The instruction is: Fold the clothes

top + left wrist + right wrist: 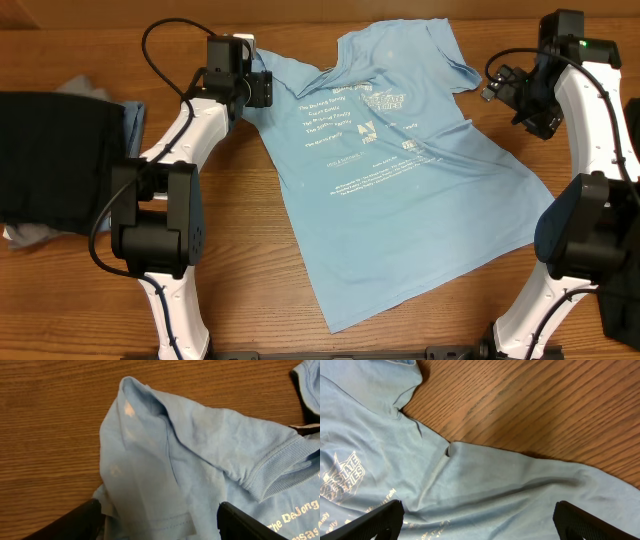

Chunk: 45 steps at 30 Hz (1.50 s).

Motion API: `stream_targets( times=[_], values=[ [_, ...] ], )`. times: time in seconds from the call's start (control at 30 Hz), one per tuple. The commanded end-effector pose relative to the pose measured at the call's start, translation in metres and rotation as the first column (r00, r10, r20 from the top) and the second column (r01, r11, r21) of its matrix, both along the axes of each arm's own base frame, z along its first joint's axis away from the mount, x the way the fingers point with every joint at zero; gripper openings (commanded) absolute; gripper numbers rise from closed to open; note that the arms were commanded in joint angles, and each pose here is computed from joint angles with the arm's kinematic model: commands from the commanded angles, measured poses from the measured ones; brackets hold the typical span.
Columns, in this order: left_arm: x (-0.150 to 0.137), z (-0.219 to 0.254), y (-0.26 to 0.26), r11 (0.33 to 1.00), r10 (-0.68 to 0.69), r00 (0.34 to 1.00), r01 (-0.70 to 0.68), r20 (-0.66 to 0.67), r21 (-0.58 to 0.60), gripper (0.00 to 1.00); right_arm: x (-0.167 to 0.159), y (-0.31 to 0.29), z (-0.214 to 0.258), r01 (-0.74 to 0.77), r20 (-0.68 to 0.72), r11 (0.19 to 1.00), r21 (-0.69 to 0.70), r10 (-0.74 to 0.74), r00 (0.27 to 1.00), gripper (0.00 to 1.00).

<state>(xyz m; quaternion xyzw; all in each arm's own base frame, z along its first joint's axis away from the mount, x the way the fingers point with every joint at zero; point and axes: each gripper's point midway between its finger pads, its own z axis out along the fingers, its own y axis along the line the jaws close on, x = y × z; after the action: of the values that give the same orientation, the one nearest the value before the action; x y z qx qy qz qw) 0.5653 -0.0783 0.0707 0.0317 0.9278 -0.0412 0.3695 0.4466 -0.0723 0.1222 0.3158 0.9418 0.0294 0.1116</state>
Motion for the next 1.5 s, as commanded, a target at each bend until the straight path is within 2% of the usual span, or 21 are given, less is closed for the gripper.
stream_targets(
  times=[0.0, 0.07, 0.13, 0.17, 0.3, 0.37, 0.57, 0.63, 0.77, 0.8, 0.93, 1.17, 1.33, 1.47],
  values=[
    [-0.002, -0.022, -0.005, 1.0, -0.027, 0.999, 0.027, -0.043, 0.01, 0.77, 0.005, -0.002, 0.008, -0.001, 0.029, 1.0, 0.0, 0.001, 1.0, 1.0],
    [-0.003, -0.023, -0.004, 1.0, -0.024, 0.999, 0.024, -0.044, 0.013, 0.74, 0.005, -0.002, 0.008, -0.001, 0.029, 1.0, 0.0, 0.001, 1.0, 1.0],
    [-0.003, -0.023, -0.003, 1.0, -0.021, 0.999, 0.021, -0.046, 0.015, 0.63, 0.005, -0.002, 0.008, -0.001, 0.029, 1.0, 0.0, 0.001, 1.0, 1.0],
    [-0.003, -0.024, -0.002, 1.0, -0.02, 0.999, 0.021, -0.05, 0.016, 0.61, 0.005, -0.002, 0.008, -0.001, 0.029, 1.0, 0.0, 0.001, 1.0, 1.0],
    [-0.004, -0.025, 0.0, 0.999, -0.019, 0.998, 0.021, -0.055, 0.028, 0.62, 0.005, -0.002, 0.008, -0.001, 0.029, 1.0, 0.0, 0.001, 1.0, 1.0],
    [-0.004, -0.025, 0.003, 0.999, -0.004, 0.998, 0.006, -0.056, 0.045, 0.6, 0.005, -0.002, 0.008, -0.001, 0.029, 1.0, 0.0, 0.001, 1.0, 1.0],
    [-0.008, -0.028, 0.007, 0.997, -0.008, 0.997, 0.014, -0.073, 0.075, 0.37, 0.005, -0.002, 0.008, -0.001, 0.029, 1.0, 0.0, 0.001, 1.0, 1.0],
    [-0.008, -0.028, 0.007, 0.997, -0.008, 0.997, 0.014, -0.074, 0.075, 0.21, 0.005, -0.002, 0.008, -0.001, 0.029, 1.0, 0.0, 0.001, 1.0, 1.0],
    [-0.008, -0.028, 0.007, 0.997, -0.008, 0.997, 0.014, -0.073, 0.075, 0.11, 0.005, -0.002, 0.008, -0.001, 0.029, 1.0, 0.0, 0.001, 1.0, 1.0],
    [-0.008, -0.028, 0.007, 0.997, -0.008, 0.997, 0.013, -0.072, 0.075, 0.04, 0.005, -0.002, 0.008, -0.001, 0.029, 1.0, 0.0, 0.001, 1.0, 1.0],
    [-0.003, -0.02, 0.007, 0.995, -0.026, 0.998, 0.032, -0.057, 0.093, 0.04, 0.005, -0.002, 0.008, -0.001, 0.029, 1.0, 0.0, 0.001, 1.0, 1.0],
    [0.009, 0.03, 0.032, 0.978, 0.074, 0.997, -0.07, -0.011, 0.196, 0.04, 0.005, -0.002, 0.008, -0.001, 0.029, 1.0, 0.0, 0.001, 1.0, 1.0],
    [0.009, 0.055, 0.063, 0.943, 0.217, 0.976, -0.21, 0.005, 0.259, 0.04, 0.005, -0.002, 0.008, -0.001, 0.029, 1.0, 0.0, 0.001, 1.0, 1.0],
    [-0.003, 0.05, 0.096, 0.905, 0.345, 0.938, -0.326, -0.025, 0.273, 0.04, 0.005, -0.002, 0.008, -0.001, 0.029, 1.0, 0.0, 0.001, 1.0, 1.0]
  ],
)
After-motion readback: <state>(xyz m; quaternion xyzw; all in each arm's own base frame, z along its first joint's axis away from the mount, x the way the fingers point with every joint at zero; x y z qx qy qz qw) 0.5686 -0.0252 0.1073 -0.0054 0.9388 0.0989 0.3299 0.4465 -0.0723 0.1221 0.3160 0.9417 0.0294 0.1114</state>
